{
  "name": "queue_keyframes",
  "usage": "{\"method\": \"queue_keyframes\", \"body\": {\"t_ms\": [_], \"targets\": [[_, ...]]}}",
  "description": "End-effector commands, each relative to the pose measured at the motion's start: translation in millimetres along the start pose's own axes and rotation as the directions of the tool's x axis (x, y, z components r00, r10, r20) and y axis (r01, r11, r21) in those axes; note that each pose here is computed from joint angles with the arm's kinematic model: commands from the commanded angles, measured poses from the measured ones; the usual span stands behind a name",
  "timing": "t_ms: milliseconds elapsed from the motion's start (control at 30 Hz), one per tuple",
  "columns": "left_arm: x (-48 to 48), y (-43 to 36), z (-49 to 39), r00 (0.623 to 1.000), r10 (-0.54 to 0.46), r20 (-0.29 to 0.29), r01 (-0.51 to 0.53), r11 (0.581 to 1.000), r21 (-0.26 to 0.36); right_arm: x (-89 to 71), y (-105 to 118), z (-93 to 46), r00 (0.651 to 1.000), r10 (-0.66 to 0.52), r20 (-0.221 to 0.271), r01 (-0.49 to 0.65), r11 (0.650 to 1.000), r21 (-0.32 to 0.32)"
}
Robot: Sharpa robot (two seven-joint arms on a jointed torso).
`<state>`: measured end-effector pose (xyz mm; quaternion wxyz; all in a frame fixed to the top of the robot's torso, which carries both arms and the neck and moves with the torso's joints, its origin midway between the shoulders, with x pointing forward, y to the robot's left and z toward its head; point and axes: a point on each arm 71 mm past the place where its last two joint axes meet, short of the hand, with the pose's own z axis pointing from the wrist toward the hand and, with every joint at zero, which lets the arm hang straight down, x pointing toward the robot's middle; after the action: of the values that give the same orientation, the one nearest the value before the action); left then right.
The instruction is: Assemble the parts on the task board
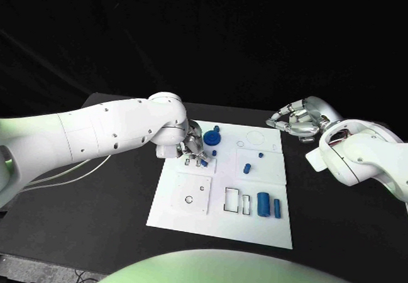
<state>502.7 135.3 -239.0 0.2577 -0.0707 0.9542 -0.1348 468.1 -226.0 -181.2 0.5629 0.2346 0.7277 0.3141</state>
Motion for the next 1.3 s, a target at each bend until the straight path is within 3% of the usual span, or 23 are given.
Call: {"method": "queue_keyframes", "body": {"t_ms": [33,600,967,1300], "targets": [[0.8,-1.5,-0.9,0.999,-0.038,-0.002,0.038,0.999,0.023,1.4,-0.1,0.0,1.0,-0.005,-0.013,0.005,1.0,-0.001],[1.0,10.2,-11.2,0.996,-0.089,0.029,0.088,0.995,0.04,0.7,-2.9,0.2,1.0,-0.006,-0.011,0.006,1.0,0.007],[0.6,13.1,-14.9,0.984,-0.029,0.176,0.017,0.997,0.07,1.2,-4.4,-0.3,1.0,-0.006,-0.011,0.006,1.0,0.009],[10.7,16.1,-15.9,0.958,0.003,0.287,-0.035,0.994,0.108,1.9,-6.8,-1.3,1.0,-0.005,-0.012,0.005,1.0,0.014]]}}
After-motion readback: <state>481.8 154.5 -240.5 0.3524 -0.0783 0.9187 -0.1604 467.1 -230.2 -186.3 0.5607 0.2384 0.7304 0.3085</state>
